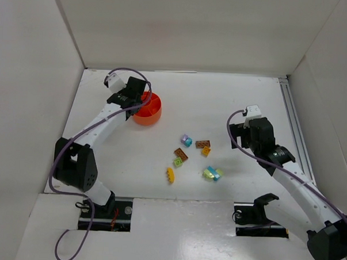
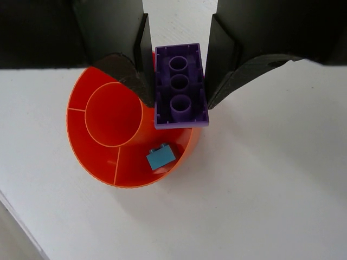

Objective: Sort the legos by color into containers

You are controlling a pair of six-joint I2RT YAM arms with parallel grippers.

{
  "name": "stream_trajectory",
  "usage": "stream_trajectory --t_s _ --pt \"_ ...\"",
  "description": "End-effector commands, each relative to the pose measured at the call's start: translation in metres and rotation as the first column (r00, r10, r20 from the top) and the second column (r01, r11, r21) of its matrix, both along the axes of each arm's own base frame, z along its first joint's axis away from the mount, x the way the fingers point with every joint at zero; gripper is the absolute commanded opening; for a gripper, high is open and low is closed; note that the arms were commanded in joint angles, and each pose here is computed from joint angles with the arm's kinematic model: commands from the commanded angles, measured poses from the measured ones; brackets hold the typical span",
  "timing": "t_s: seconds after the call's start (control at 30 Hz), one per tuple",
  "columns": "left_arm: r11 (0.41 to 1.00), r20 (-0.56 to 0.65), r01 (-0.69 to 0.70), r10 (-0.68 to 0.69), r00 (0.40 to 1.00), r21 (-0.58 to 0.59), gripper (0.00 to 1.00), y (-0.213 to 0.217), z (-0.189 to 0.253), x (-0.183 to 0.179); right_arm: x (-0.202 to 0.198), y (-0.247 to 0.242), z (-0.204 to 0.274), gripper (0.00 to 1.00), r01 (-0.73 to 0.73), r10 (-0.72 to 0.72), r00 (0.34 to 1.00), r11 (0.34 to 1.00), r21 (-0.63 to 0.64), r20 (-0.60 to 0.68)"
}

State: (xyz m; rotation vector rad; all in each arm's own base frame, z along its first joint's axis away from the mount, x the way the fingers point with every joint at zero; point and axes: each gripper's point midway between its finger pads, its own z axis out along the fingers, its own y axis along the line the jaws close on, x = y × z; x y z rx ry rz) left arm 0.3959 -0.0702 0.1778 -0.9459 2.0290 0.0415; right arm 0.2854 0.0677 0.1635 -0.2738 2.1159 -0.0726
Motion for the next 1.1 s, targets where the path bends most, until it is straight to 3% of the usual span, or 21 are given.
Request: stream_trajectory --t_s 0.0,0.43,0.73,1.07 --pt "0.998 0.034 -0.014 0.016 0.999 -0.054 0.19 -0.010 0.009 0.017 0.014 -0.005 0.031 1.00 0.035 -0.036 0.995 0.999 0.019 0.091" --pt "0.987 -0.011 -0.060 0.059 0.998 -0.150 0.18 -0.028 -0.021 0.034 0.021 -0.021 0.032 1.00 0.072 -0.075 0.993 0.997 0.033 0.094" --pt "0.984 -0.021 -0.075 0.072 0.997 -0.164 0.42 -0.038 -0.028 0.026 0.023 -0.022 0.023 1.00 0.069 -0.071 0.995 0.997 0.038 0.071" --pt "0.985 -0.021 -0.071 0.069 0.997 -0.155 0.48 -0.038 -0.027 0.019 0.022 -0.019 0.019 1.00 0.046 -0.048 0.997 0.998 0.037 0.060"
